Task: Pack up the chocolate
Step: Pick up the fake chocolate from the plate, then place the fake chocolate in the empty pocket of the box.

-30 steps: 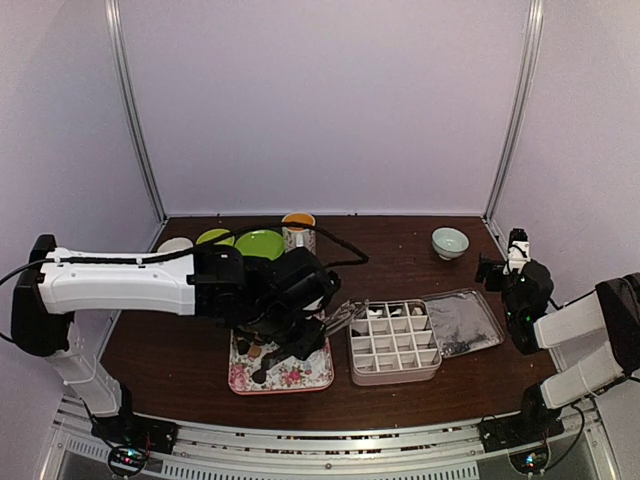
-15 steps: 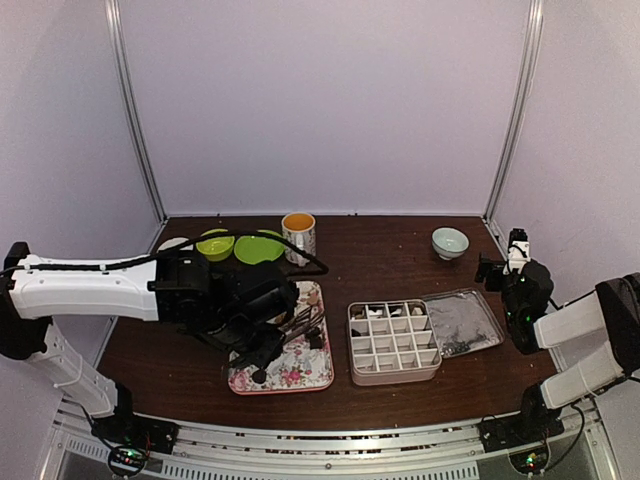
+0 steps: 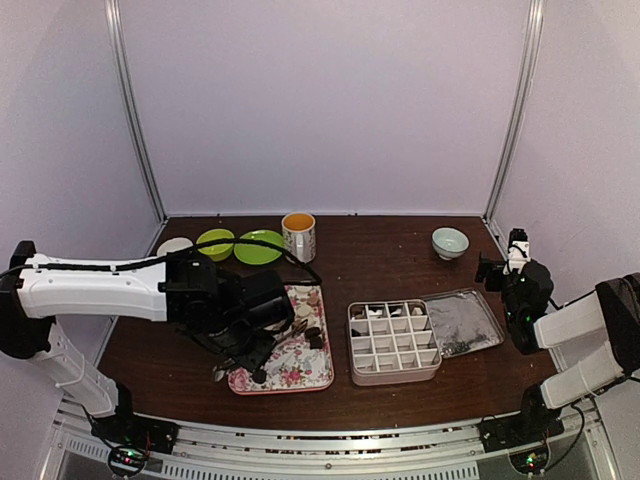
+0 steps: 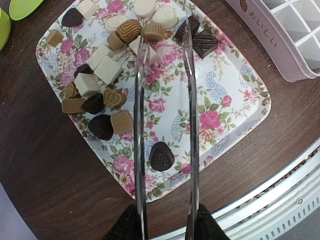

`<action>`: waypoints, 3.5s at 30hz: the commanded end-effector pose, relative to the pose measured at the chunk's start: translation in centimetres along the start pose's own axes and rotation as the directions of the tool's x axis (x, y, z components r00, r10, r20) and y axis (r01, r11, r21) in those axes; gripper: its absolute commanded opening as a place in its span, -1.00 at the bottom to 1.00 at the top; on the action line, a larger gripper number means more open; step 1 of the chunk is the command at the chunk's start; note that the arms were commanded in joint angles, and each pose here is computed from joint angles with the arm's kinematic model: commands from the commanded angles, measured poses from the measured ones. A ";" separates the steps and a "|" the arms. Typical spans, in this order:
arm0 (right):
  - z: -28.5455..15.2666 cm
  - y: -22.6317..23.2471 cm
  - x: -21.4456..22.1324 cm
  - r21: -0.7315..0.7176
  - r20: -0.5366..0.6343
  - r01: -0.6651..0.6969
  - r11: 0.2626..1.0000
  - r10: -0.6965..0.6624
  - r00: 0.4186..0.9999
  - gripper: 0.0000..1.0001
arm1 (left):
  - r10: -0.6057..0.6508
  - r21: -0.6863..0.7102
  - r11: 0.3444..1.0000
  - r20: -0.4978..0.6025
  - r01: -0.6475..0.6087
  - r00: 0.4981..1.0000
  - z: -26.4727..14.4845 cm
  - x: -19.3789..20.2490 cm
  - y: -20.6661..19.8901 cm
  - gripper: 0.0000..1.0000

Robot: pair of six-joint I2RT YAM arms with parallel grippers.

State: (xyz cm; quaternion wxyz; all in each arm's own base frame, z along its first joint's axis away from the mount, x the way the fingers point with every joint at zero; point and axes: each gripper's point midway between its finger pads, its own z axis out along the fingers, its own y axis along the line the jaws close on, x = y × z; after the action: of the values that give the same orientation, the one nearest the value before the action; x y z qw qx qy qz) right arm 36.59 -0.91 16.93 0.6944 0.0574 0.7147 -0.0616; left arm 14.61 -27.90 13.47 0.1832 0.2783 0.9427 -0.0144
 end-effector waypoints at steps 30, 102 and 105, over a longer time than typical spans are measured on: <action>0.3 -0.2 -0.5 0.009 0.011 -0.004 1.000 0.004 1.000 1.00 | -0.111 -0.152 0.983 -0.018 0.106 0.994 3.2 -0.8 1.6 -0.27; 0.3 -0.2 -0.5 0.009 0.011 -0.004 1.000 0.004 1.000 1.00 | 0.047 0.313 0.939 0.287 -0.140 0.957 1.8 -9.2 -12.8 -0.28; 0.3 -0.2 -0.5 0.009 0.012 -0.004 1.000 0.004 1.000 1.00 | 0.043 0.308 0.941 0.292 -0.137 0.956 1.6 -9.2 -12.6 -0.23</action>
State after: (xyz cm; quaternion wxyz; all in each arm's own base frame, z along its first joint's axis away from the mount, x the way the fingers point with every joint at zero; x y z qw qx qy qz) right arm 36.59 -0.91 16.93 0.6944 0.0574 0.7147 -0.0616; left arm 15.68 -42.90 13.71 0.2567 0.3493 0.8823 -0.1833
